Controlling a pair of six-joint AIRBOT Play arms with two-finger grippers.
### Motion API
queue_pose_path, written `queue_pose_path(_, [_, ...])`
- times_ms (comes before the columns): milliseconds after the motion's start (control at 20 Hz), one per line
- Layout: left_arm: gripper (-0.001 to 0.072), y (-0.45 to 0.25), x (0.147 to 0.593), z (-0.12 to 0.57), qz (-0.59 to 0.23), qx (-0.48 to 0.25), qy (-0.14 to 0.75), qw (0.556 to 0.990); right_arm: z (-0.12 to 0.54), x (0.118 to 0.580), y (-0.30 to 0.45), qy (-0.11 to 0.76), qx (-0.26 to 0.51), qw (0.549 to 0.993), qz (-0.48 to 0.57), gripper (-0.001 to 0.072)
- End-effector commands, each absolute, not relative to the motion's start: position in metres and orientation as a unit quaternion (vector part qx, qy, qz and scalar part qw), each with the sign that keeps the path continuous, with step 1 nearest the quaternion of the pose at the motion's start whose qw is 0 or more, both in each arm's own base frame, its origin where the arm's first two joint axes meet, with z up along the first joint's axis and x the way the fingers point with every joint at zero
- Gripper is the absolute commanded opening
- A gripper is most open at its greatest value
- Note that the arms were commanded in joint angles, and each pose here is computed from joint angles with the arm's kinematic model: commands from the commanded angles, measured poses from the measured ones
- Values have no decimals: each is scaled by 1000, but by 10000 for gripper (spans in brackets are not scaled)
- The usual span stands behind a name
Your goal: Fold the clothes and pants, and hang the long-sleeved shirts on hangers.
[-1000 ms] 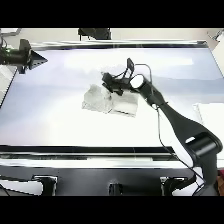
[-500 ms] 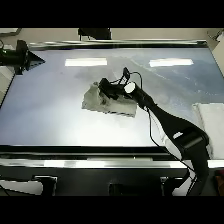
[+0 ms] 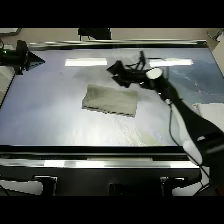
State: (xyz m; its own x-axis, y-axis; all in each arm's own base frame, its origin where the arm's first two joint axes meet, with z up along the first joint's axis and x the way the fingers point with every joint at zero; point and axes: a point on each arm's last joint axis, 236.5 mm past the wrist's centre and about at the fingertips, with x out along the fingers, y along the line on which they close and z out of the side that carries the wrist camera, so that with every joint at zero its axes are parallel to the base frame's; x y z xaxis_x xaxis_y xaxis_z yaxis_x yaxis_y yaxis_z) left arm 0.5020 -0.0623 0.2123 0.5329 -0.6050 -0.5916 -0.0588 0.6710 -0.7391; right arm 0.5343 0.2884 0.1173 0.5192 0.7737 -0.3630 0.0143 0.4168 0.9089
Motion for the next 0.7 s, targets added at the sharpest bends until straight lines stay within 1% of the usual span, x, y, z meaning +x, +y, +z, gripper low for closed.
queue_pose_path(0, [15, -62, 502, 212, -174, -362, 450, 798, 109, 523, 181, 465, 439, 728, 246, 616])
queue_pose_path(50, [16, -62, 502, 212, -175, -360, 450, 798, 95, 517, 152, 486, 424, 727, 236, 627])
queue_pose_path(100, [16, -62, 502, 212, -175, -360, 450, 798, 81, 510, 127, 506, 415, 721, 229, 665])
queue_pose_path(250, [16, -61, 502, 211, -174, -357, 450, 800, 42, 491, 90, 551, 398, 691, 244, 675])
queue_pose_path(450, [16, -60, 502, 211, -172, -356, 451, 800, -12, 482, 97, 590, 386, 655, 271, 676])
queue_pose_path(650, [17, -60, 502, 211, -173, -356, 451, 800, -54, 485, 110, 605, 385, 642, 272, 676])
